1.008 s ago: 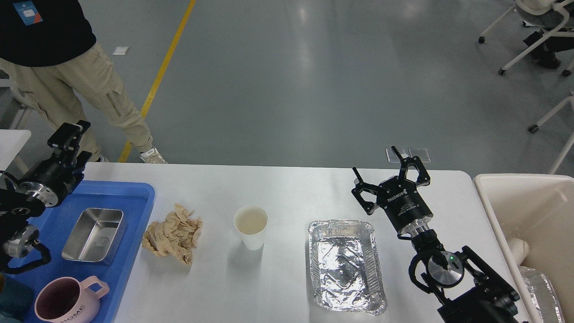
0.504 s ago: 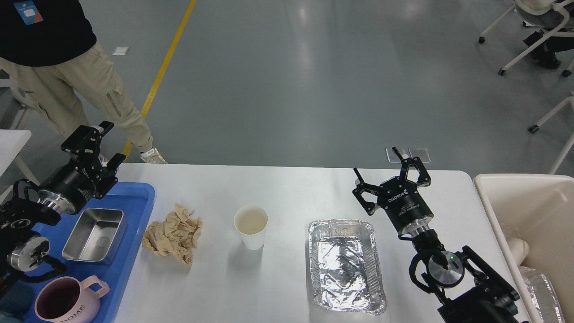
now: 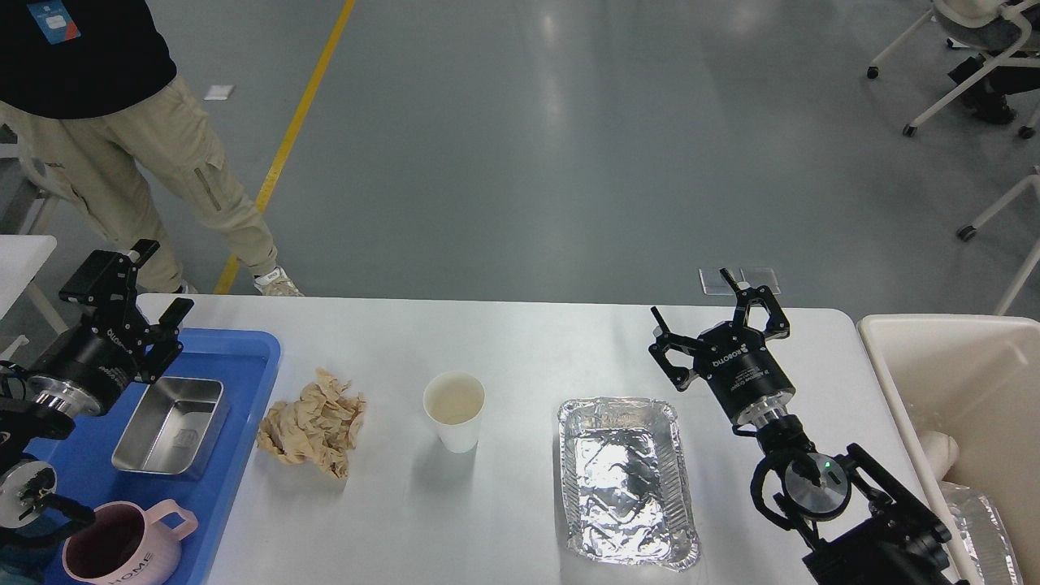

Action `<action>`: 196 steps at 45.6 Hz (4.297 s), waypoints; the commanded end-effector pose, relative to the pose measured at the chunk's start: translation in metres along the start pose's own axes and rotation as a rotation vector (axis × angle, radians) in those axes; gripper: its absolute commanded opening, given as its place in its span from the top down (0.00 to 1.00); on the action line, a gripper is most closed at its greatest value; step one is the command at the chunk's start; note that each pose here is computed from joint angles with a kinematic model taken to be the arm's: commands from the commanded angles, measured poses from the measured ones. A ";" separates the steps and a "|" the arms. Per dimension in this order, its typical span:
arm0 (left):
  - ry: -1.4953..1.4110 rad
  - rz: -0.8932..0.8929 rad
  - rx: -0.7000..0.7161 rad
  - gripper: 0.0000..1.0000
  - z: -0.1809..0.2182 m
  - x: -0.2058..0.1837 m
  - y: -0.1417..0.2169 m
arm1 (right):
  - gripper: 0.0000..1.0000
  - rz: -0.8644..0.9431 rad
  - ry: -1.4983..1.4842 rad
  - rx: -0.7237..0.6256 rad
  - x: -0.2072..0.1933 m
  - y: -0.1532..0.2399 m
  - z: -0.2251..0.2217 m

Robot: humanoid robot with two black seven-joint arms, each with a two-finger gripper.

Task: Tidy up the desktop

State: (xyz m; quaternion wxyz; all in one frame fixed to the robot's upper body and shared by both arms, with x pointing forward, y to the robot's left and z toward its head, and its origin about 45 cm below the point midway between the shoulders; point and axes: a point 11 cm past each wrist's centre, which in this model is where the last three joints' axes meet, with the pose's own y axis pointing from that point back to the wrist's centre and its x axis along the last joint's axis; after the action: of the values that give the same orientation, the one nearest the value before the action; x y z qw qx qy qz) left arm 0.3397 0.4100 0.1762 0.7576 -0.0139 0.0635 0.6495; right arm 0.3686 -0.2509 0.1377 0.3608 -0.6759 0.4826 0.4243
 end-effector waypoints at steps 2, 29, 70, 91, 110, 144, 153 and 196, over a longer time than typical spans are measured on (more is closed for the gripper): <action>-0.005 -0.004 -0.083 0.03 0.005 0.003 0.005 | 0.00 -0.001 0.011 0.001 0.000 0.001 -0.005; 0.536 0.022 -0.053 0.03 -0.020 -0.015 0.007 | 0.00 -0.001 0.035 0.024 0.001 0.005 -0.022; 0.627 0.000 -0.068 0.03 -0.032 -0.037 0.002 | 0.00 -0.057 0.915 -0.262 -0.061 0.072 -0.174; 0.640 -0.043 -0.065 0.03 -0.028 -0.053 -0.014 | 0.00 0.017 1.409 -0.806 -0.125 0.138 -0.213; 0.653 -0.065 -0.070 0.03 -0.025 -0.061 -0.021 | 0.00 0.202 1.593 -0.818 -0.148 0.150 -0.239; 0.652 -0.056 -0.063 0.03 -0.028 -0.059 -0.018 | 0.00 0.317 1.394 -0.685 -0.115 0.156 -0.228; 0.644 -0.051 -0.066 0.03 -0.026 -0.055 -0.018 | 0.00 0.311 1.356 -0.722 -0.115 0.160 -0.216; 0.628 -0.027 -0.061 0.03 -0.028 -0.046 -0.015 | 0.00 0.342 1.070 -1.049 -0.031 0.215 -0.099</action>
State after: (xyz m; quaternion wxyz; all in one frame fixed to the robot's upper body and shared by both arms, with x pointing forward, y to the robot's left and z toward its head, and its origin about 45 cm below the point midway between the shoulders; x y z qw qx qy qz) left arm 0.3445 0.3585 0.1515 0.7098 -0.2359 0.2766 0.6033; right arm 0.1916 -0.3942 0.2024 -0.3450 -0.7944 0.4371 0.2425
